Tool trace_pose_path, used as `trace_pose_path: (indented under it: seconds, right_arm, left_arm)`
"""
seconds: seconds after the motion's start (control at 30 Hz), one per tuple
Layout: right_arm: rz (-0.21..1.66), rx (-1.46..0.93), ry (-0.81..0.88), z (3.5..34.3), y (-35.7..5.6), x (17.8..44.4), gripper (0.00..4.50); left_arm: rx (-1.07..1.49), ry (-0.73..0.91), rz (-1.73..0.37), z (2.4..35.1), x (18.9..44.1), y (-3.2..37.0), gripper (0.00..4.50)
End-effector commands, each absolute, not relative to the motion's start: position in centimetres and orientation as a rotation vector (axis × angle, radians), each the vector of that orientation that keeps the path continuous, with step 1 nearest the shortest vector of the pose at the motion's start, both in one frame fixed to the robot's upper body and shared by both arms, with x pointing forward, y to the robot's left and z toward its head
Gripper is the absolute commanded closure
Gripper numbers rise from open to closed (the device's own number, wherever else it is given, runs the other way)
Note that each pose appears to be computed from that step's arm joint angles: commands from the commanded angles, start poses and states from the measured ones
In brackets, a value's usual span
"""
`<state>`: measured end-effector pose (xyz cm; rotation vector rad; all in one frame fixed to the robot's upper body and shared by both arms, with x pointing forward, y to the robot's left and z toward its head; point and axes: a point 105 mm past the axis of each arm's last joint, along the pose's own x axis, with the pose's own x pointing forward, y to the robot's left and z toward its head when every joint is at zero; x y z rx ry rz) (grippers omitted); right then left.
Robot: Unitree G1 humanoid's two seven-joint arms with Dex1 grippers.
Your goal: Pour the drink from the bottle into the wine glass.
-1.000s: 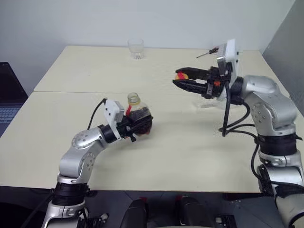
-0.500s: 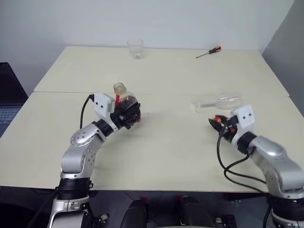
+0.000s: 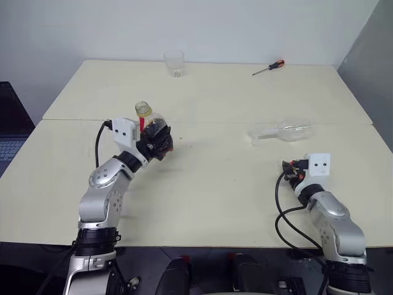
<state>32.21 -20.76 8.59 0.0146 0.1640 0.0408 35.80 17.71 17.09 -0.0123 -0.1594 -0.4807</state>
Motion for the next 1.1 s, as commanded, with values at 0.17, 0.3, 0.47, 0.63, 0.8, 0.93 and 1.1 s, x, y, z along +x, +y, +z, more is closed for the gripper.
trace_pose_path:
  seconds: [0.17,0.3,0.47,0.63,0.8,0.93,1.1]
  right_arm:
    - [0.032,0.017,0.143,8.7,-20.6,32.4,3.25]
    - [0.045,0.013,0.143,8.7,-20.3,32.5,3.25]
    - [0.11,-0.014,0.124,9.1,-19.3,32.6,3.25]
    - [0.135,-0.014,0.15,8.6,-19.1,32.8,3.25]
    - [0.16,-0.017,0.163,8.3,-18.9,32.9,2.0]
    - [0.159,-0.036,0.161,8.6,-19.3,32.7,0.49]
    - [0.24,-0.038,0.113,10.7,-19.0,31.7,0.02]
  left_arm:
    - [-0.02,-0.203,-0.399,17.8,35.7,19.4,2.84]
    - [-0.061,-0.197,-0.33,17.5,36.0,20.6,2.84]
    - [-0.047,-0.194,-0.204,17.2,36.7,24.0,2.84]
    - [-0.021,-0.22,-0.126,17.9,37.7,26.2,2.84]
    - [-0.017,-0.246,-0.089,18.4,38.4,27.3,2.84]
    - [-0.015,-0.247,-0.084,18.3,38.7,27.7,2.84]
    - [-0.015,-0.247,-0.078,18.1,38.9,27.9,2.84]
